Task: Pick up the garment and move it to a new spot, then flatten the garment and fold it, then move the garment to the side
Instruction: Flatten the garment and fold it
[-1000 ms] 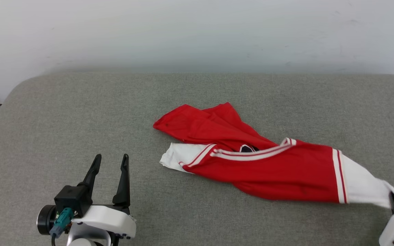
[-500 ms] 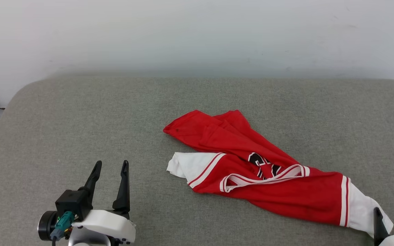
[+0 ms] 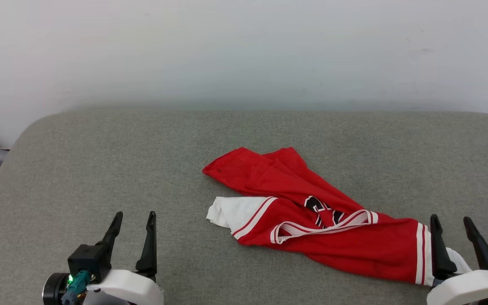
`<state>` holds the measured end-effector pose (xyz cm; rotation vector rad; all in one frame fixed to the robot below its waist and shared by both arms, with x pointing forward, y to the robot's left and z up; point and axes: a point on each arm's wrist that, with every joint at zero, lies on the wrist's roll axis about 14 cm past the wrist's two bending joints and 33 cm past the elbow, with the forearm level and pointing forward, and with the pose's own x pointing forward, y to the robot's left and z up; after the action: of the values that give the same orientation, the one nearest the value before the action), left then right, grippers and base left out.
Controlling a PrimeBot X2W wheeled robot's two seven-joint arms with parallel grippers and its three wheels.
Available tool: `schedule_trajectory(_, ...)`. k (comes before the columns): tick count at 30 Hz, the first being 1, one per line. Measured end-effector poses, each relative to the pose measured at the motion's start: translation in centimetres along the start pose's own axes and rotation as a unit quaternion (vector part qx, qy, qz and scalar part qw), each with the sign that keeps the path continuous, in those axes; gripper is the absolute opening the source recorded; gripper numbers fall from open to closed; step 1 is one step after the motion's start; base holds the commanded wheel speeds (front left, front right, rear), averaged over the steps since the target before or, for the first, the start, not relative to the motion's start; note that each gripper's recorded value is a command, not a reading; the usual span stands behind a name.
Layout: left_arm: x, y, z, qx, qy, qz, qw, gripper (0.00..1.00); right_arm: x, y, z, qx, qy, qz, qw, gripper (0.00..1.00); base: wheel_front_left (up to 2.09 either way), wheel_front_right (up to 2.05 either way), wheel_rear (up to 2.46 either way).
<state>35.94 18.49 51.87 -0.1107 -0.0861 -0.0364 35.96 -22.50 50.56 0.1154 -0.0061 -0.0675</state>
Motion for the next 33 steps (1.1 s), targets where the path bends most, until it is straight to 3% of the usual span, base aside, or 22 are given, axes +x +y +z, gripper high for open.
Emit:
schedule_trajectory(12, 0.9, -1.7, -0.2, 0.017, 0.019, -0.039, 0.999, 1.00, -2.5, 3.5, 2.1, -0.011, -0.006, 0.054, 0.998, 1.00, 0.00, 0.00, 0.00)
schedule_trajectory(18, 3.0, -4.6, -2.5, 0.007, 0.111, -0.104, 0.988, 1.00, -2.9, 3.4, 2.1, -0.008, 0.005, 0.052, 0.999, 1.00, 0.00, 0.00, 0.00)
schedule_trajectory(24, 5.2, -5.6, -6.0, 0.013, 0.241, -0.134, 0.961, 1.00, -2.3, 2.8, 1.8, -0.007, 0.015, 0.041, 0.999, 1.00, 0.00, 0.00, 0.00)
schedule_trajectory(33, 6.8, -5.5, -11.8, 0.055, 0.402, -0.164, 0.899, 1.00, -0.4, 1.5, 0.1, 0.002, 0.034, 0.019, 0.999, 1.00, 0.00, 0.00, 0.00)
